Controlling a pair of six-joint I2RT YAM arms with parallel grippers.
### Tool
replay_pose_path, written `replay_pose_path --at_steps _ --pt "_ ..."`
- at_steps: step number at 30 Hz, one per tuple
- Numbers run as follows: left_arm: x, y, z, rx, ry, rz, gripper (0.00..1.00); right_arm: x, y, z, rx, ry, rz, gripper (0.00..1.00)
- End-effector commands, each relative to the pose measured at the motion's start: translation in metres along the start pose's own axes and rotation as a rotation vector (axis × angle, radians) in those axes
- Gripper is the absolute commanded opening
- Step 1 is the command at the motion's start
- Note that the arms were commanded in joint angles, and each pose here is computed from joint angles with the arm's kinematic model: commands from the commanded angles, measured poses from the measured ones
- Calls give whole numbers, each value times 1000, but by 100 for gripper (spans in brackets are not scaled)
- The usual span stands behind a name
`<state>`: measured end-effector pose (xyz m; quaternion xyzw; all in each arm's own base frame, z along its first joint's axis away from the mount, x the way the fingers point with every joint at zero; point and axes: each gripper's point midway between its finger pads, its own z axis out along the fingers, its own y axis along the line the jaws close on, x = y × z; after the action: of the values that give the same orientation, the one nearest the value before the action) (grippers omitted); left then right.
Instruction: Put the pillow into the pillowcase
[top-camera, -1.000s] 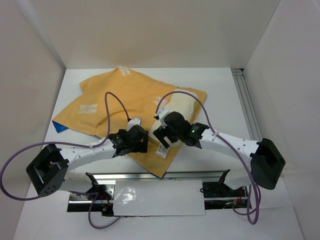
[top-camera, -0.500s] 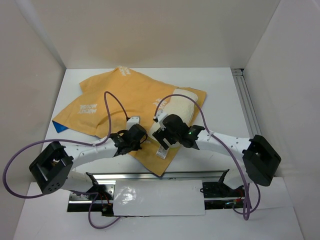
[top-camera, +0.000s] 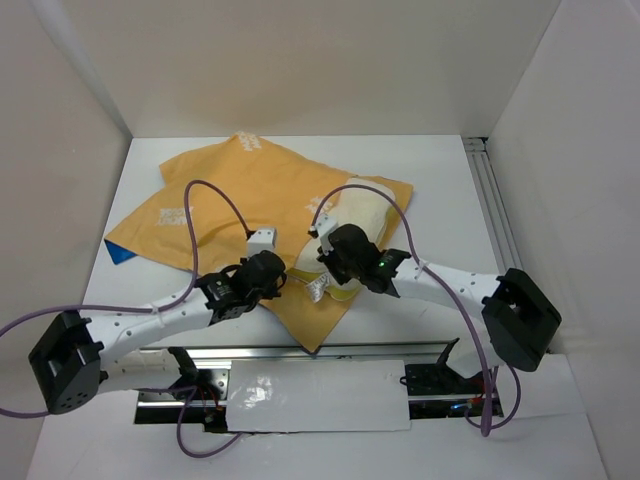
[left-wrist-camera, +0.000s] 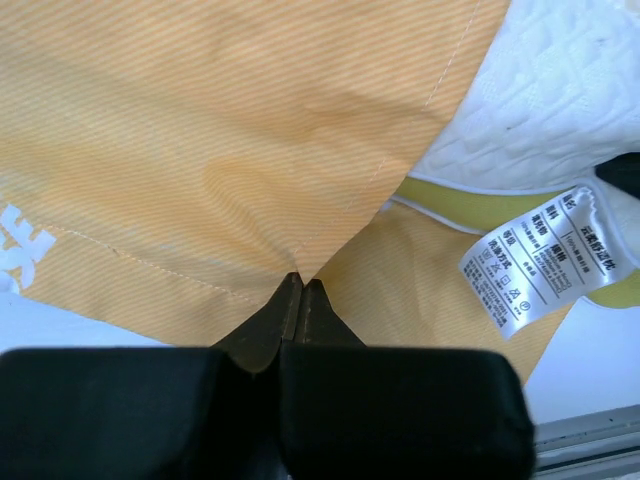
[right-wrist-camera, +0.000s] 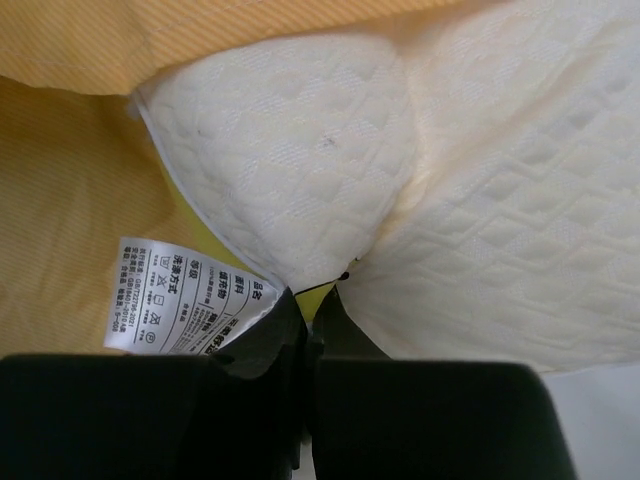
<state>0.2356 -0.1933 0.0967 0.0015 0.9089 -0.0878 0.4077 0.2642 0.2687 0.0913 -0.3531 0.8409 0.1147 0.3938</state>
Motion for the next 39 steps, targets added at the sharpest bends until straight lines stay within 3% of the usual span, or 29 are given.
replay_pose_path --at_steps 1,4,7,8,11,12,14,15,18,23,27,30,32,33,34,35,36,37,38,39 --pt "-23 -3 -8 3 -76 7 0 -26 17 3 -89 -101 23 0" --pt "-24 -6 -13 12 -75 13 0 -40 17 -2 -85 -183 86 0" --pt "-19 -22 -22 82 -61 19 0 -85 19 -24 -119 -408 170 0" --pt "-19 -28 -25 106 -56 21 0 -117 20 -44 -147 -554 190 0" --pt "-31 -57 -51 253 -50 37 0 -166 12 -75 -154 -800 280 0" --pt "-51 -68 -68 307 -82 21 0 -175 11 -82 -159 -844 283 0" --pt "-62 -86 -93 404 -93 54 0 -182 5 -84 -136 -897 317 0" --pt "-69 -90 -102 433 -104 59 0 -197 1 -103 -142 -1008 342 0" --pt "-84 -107 -131 543 -136 83 0 -203 -5 -121 -163 -1165 414 0" --pt "-78 -126 -153 667 -89 117 0 -214 0 -106 -149 -1206 464 0" --pt "-66 -136 -167 758 -38 117 0 -177 0 -45 -105 -1070 596 0" --pt "-56 -139 -165 788 -9 117 0 -156 10 -36 -122 -1042 616 0" --pt "-54 -130 -157 723 3 93 0 -146 11 -30 -106 -981 598 0" --pt "-55 -127 -157 703 3 94 8 -137 12 -28 -101 -935 604 4" --pt "-52 -120 -156 670 24 93 21 -132 11 -30 -90 -882 602 16" --pt "-61 -117 -156 638 -1 85 35 -125 9 -31 -73 -851 599 43" --pt "-62 -114 -153 612 -3 87 63 -128 5 -44 -64 -855 624 58" --pt "-68 -111 -155 587 -14 71 88 -108 2 -32 -7 -738 622 70" --pt "-78 -102 -148 507 -47 30 100 -101 -12 -32 75 -702 675 76" --pt "-81 -97 -141 447 -52 13 100 -107 -20 -37 127 -688 712 81"
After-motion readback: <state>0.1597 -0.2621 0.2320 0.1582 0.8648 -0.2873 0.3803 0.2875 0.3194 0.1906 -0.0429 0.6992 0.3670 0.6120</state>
